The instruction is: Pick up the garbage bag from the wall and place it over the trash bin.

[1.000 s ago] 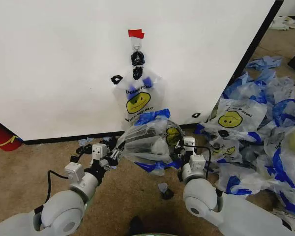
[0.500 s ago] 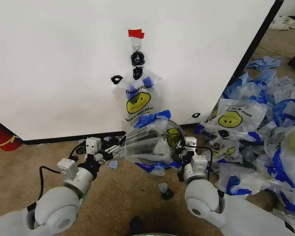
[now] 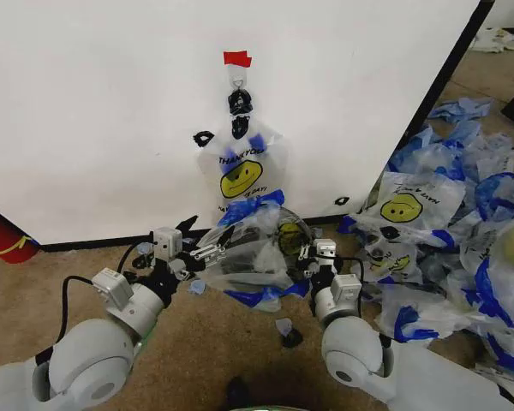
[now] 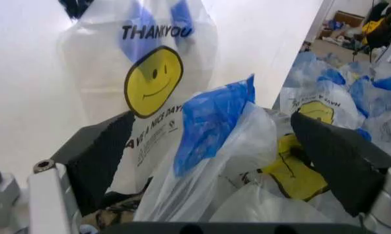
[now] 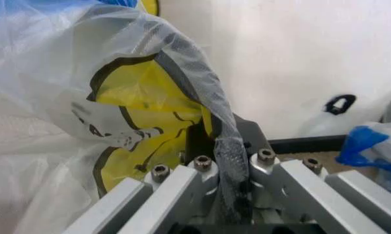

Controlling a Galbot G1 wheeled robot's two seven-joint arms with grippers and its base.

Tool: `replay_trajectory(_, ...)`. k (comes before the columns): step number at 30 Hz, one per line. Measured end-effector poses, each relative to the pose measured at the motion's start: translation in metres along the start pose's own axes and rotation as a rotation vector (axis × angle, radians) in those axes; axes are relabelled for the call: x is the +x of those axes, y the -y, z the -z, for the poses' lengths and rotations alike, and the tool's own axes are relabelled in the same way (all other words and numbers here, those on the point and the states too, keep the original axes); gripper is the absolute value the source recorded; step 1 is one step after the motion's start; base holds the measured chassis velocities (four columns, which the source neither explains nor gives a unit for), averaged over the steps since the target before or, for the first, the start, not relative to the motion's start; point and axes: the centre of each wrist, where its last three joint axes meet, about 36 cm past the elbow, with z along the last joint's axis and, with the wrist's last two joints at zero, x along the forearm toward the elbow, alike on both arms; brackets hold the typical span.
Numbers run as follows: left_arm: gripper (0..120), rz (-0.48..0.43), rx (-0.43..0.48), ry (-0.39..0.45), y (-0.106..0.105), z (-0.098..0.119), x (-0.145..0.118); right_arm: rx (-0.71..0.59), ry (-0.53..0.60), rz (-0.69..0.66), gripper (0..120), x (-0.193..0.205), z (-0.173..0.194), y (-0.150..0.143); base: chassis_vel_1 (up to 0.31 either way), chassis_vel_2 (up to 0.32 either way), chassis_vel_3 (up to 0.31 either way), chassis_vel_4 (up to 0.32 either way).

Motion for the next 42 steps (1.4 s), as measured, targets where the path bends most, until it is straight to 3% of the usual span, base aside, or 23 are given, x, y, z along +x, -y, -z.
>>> replay_trajectory(26, 90, 0.029, -0.010, -0.034, -0.015, -0.023, -0.008, 0.020, -0.009, 0.070, 0, 0.007, -0.001, -0.010, 0.000, 0.000, 0.000, 0.000)
replay_trajectory(31, 75, 0.031, -0.009, -0.033, -0.015, -0.025, -0.008, 0.024, -0.007, 0.069, 0, 0.006, -0.002, -0.010, 0.000, 0.000, 0.000, 0.000)
replay_trajectory(42, 31, 0.035, -0.011, -0.031, -0.015, -0.029, -0.007, 0.028, -0.008, 0.066, 0, 0.009, -0.006, -0.011, 0.000, 0.000, 0.000, 0.000)
